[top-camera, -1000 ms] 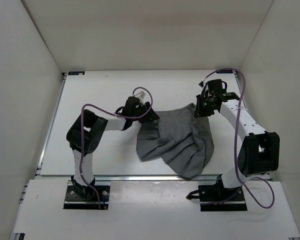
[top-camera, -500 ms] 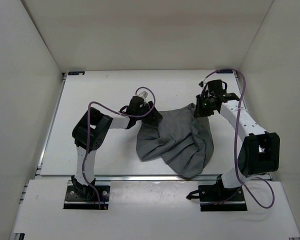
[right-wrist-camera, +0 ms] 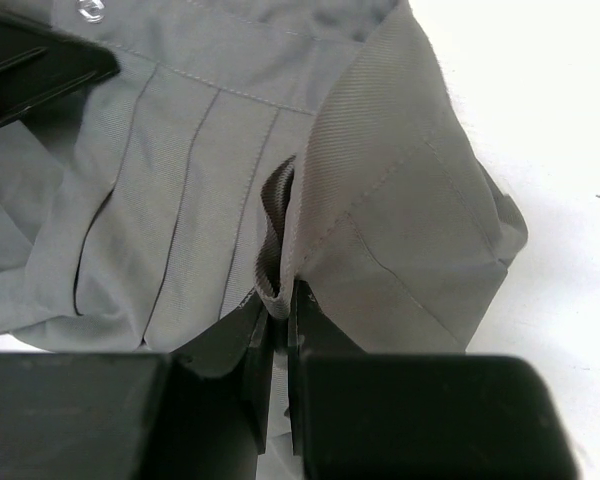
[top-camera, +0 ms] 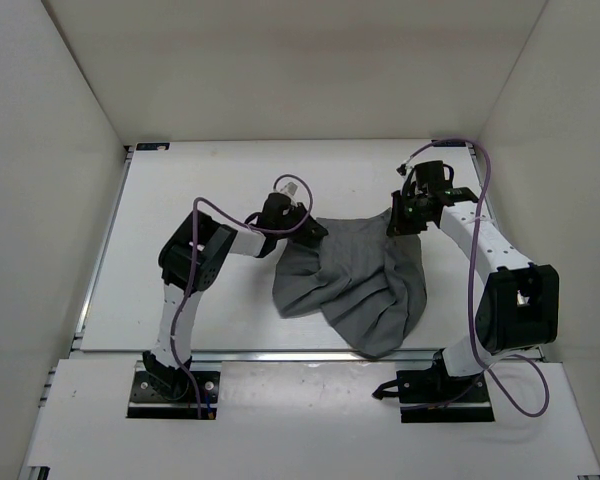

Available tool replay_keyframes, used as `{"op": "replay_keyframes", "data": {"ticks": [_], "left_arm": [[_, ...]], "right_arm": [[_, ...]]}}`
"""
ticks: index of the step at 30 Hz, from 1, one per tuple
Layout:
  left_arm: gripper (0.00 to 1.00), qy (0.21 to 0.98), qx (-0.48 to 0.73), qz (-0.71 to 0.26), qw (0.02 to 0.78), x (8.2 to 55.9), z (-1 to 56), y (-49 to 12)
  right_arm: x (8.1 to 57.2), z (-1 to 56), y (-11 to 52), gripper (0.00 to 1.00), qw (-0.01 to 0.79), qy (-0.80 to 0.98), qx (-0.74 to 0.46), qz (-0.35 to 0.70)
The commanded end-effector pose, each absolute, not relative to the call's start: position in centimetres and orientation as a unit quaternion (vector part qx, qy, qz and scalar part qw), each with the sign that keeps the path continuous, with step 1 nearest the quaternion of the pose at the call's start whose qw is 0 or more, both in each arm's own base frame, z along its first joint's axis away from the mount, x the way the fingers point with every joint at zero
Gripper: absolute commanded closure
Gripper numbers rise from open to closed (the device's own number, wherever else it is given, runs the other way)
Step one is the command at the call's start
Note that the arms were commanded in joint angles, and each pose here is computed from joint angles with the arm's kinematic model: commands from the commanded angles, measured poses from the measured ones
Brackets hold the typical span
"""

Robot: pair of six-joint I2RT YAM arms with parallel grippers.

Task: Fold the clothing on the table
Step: Flatten the skirt out

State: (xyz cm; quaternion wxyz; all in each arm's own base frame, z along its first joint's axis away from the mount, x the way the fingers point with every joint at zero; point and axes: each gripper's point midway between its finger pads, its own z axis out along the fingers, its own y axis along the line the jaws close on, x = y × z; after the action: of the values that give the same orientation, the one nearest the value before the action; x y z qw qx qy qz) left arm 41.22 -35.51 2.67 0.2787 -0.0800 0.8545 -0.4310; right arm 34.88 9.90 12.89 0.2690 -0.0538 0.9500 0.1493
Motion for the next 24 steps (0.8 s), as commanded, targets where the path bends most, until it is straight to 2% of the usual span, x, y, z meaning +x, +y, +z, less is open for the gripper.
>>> {"op": "replay_keyframes", "data": {"ticks": [1, 2, 3, 7, 11, 13, 16, 19, 24], "left_arm": [[0.94, 0.812, -0.068, -0.506, 0.282, 42.1, 5.6, -38.0], [0.94, 0.814, -0.073, -0.505, 0.277, 41.8, 5.3, -37.9], [1.0, 0.803, -0.064, -0.523, 0.279, 41.7, 6.2, -38.5], [1.0, 0.767, -0.049, -0.558, 0.314, 42.0, 9.2, -38.1], [1.0, 0.742, -0.018, -0.55, 0.383, 42.8, 13.8, -35.9], [1.0, 0.725, -0.005, -0.539, 0.428, 43.1, 17.8, -34.2], [1.0, 0.721, 0.013, -0.494, 0.486, 43.4, 20.7, -31.6], [1.0, 0.697, 0.032, -0.459, 0.55, 42.9, 26.9, -28.7], [1.0, 0.669, 0.034, -0.437, 0.6, 40.9, 33.1, -23.6]], "right_arm": [[35.2, 14.0, 10.5, 1.0, 0.292, 0.941, -0.061, 0.159], [35.2, 14.0, 10.5, 1.0, 0.292, 0.941, -0.061, 0.159], [35.2, 13.9, 10.6, 1.0, 0.289, 0.942, -0.062, 0.159], [35.5, 14.6, 10.8, 1.0, 0.303, 0.935, -0.074, 0.167], [35.6, 16.3, 11.7, 1.0, 0.327, 0.922, -0.098, 0.184], [36.0, 18.3, 11.5, 1.0, 0.362, 0.908, -0.106, 0.182], [36.4, 21.8, 11.3, 1.0, 0.42, 0.88, -0.121, 0.186], [36.8, 26.5, 11.3, 1.0, 0.486, 0.839, -0.136, 0.204], [35.7, 32.2, 9.6, 1.0, 0.58, 0.779, -0.129, 0.201]]}}
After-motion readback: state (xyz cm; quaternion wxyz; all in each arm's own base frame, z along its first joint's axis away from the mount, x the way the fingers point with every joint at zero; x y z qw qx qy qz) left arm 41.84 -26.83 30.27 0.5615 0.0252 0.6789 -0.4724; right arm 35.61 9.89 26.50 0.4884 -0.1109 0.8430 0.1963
